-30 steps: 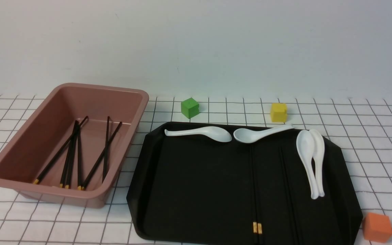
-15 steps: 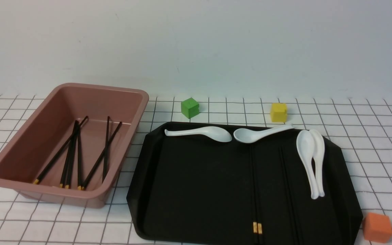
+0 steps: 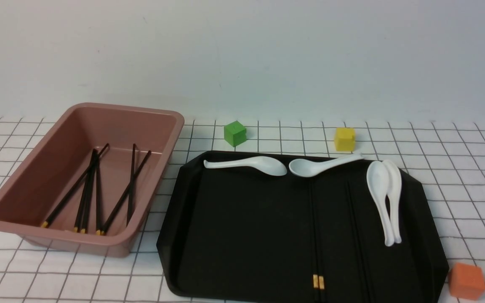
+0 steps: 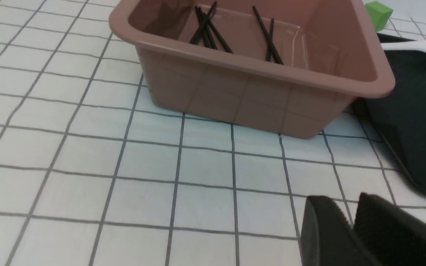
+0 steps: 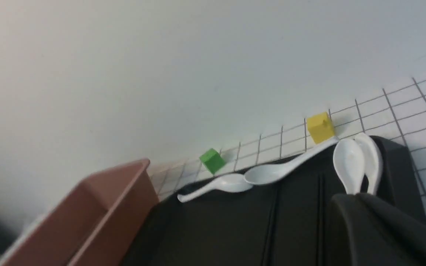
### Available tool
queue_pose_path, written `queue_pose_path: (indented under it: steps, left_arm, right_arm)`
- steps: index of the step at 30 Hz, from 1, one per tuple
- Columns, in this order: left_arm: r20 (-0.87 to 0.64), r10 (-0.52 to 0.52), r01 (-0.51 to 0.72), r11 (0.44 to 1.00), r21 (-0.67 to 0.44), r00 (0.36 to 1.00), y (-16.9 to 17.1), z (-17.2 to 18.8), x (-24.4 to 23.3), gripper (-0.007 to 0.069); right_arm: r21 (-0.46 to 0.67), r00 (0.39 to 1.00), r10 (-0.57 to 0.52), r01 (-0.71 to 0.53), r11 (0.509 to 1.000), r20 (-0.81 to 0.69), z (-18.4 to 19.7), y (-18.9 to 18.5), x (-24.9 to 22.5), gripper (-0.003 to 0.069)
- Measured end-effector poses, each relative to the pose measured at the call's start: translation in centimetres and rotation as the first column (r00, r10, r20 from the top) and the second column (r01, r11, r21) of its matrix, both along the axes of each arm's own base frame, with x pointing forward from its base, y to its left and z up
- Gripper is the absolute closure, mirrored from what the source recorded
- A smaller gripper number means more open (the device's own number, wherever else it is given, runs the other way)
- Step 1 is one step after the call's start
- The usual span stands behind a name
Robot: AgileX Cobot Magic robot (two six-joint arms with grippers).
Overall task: On white black tablecloth take chopsticks from black tray and put them in box.
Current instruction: 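Move the gripper over the chopsticks on the black tray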
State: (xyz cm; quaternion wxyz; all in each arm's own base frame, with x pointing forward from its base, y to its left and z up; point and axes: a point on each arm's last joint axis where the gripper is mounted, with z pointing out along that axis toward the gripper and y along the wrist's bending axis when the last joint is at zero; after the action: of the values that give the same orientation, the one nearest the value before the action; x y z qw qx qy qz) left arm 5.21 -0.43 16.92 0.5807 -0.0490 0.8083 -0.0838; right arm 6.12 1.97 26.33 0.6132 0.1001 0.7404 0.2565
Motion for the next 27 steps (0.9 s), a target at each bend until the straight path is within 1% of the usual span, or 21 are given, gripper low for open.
queue_pose_path:
  steps: [3, 4, 5, 6, 7, 9, 10, 11, 13, 15, 16, 17, 18, 20, 22, 24, 25, 27]
  left_arm:
    - [-0.001, 0.0, 0.0, 1.0, 0.0, 1.0, 0.0, 0.0, 0.0, 0.048]
    - [-0.001, 0.0, 0.0, 1.0, 0.0, 1.0, 0.0, 0.0, 0.0, 0.0479]
    - [-0.001, 0.0, 0.0, 1.0, 0.0, 1.0, 0.0, 0.0, 0.0, 0.0477]
    - [-0.001, 0.0, 0.0, 1.0, 0.0, 1.0, 0.0, 0.0, 0.0, 0.0477]
    - [-0.001, 0.0, 0.0, 1.0, 0.0, 1.0, 0.0, 0.0, 0.0, 0.0477]
    - [-0.001, 0.0, 0.0, 1.0, 0.0, 1.0, 0.0, 0.0, 0.0, 0.0477]
    - [-0.001, 0.0, 0.0, 1.0, 0.0, 1.0, 0.0, 0.0, 0.0, 0.0477]
    - [-0.001, 0.0, 0.0, 1.0, 0.0, 1.0, 0.0, 0.0, 0.0, 0.0477]
    - [-0.001, 0.0, 0.0, 1.0, 0.0, 1.0, 0.0, 0.0, 0.0, 0.0477]
    - [-0.002, 0.0, 0.0, 1.0, 0.0, 1.0, 0.0, 0.0, 0.0, 0.0477]
    - [-0.002, 0.0, 0.0, 1.0, 0.0, 1.0, 0.0, 0.0, 0.0, 0.0475]
    - [-0.002, 0.0, 0.0, 1.0, 0.0, 1.0, 0.0, 0.0, 0.0, 0.0474]
    - [-0.002, 0.0, 0.0, 1.0, 0.0, 1.0, 0.0, 0.0, 0.0, 0.0473]
    - [-0.002, 0.0, 0.0, 1.0, 0.0, 1.0, 0.0, 0.0, 0.0, 0.047]
    - [-0.002, 0.0, 0.0, 1.0, 0.0, 1.0, 0.0, 0.0, 0.0, 0.0469]
    - [-0.002, 0.0, 0.0, 1.0, 0.0, 1.0, 0.0, 0.0, 0.0, 0.0468]
    - [-0.002, 0.0, 0.0, 1.0, 0.0, 1.0, 0.0, 0.0, 0.0, 0.0468]
    - [-0.002, 0.0, 0.0, 1.0, 0.0, 1.0, 0.0, 0.0, 0.0, 0.0464]
  right_arm:
    - [-0.108, 0.986, 0.04, -0.058, 0.992, -0.159, 1.6, 0.5, 1.4, 0.0661]
    - [-0.135, 0.972, 0.053, -0.086, 0.987, -0.228, 1.9, 0.7, 2.1, 0.0659]
    - [-0.16, 0.944, 0.07, -0.127, 0.979, -0.323, 2.3, 1.0, 3.1, 0.0658]
    - [-0.172, 0.924, 0.08, -0.154, 0.973, -0.374, 2.4, 1.1, 3.8, 0.0658]
    - [-0.18, 0.908, 0.092, -0.179, 0.967, -0.409, 2.7, 1.3, 4.2, 0.0658]
    - [-0.179, 0.844, 0.133, -0.26, 0.949, -0.52, 2.6, 2.0, 6.2, 0.0657]
    - [-0.177, 0.837, 0.134, -0.264, 0.948, -0.53, 2.6, 2.0, 6.4, 0.0656]
    - [-0.165, 0.796, 0.175, -0.324, 0.931, -0.579, 2.6, 2.6, 7.7, 0.0654]
    - [-0.145, 0.735, 0.229, -0.407, 0.902, -0.638, 2.3, 3.7, 9.4, 0.065]
    - [-0.129, 0.689, 0.261, -0.459, 0.879, -0.676, 1.9, 4.7, 10.6, 0.0644]
    - [-0.111, 0.632, 0.29, -0.516, 0.849, -0.719, 1.3, 6.0, 11.8, 0.0629]
    - [-0.101, 0.598, 0.305, -0.548, 0.83, -0.741, 0.8, 6.9, 12.6, 0.0617]
    - [-0.095, 0.576, 0.317, -0.573, 0.814, -0.754, 0.6, 7.8, 13.3, 0.0602]
    - [-0.078, 0.517, 0.328, -0.616, 0.784, -0.791, -0.6, 9.8, 14.7, 0.0547]
    - [-0.075, 0.484, 0.324, -0.639, 0.766, -0.813, -1.5, 11.8, 15.9, 0.0486]
    - [-0.085, 0.463, 0.281, -0.625, 0.776, -0.84, -2.7, 13.6, 17.4, 0.0408]
    - [-0.088, 0.462, 0.272, -0.62, 0.779, -0.844, -2.9, 13.8, 17.5, 0.0401]
    - [-0.124, 0.46, 0.195, -0.576, 0.808, -0.866, -4.2, 15.1, 19.2, 0.033]
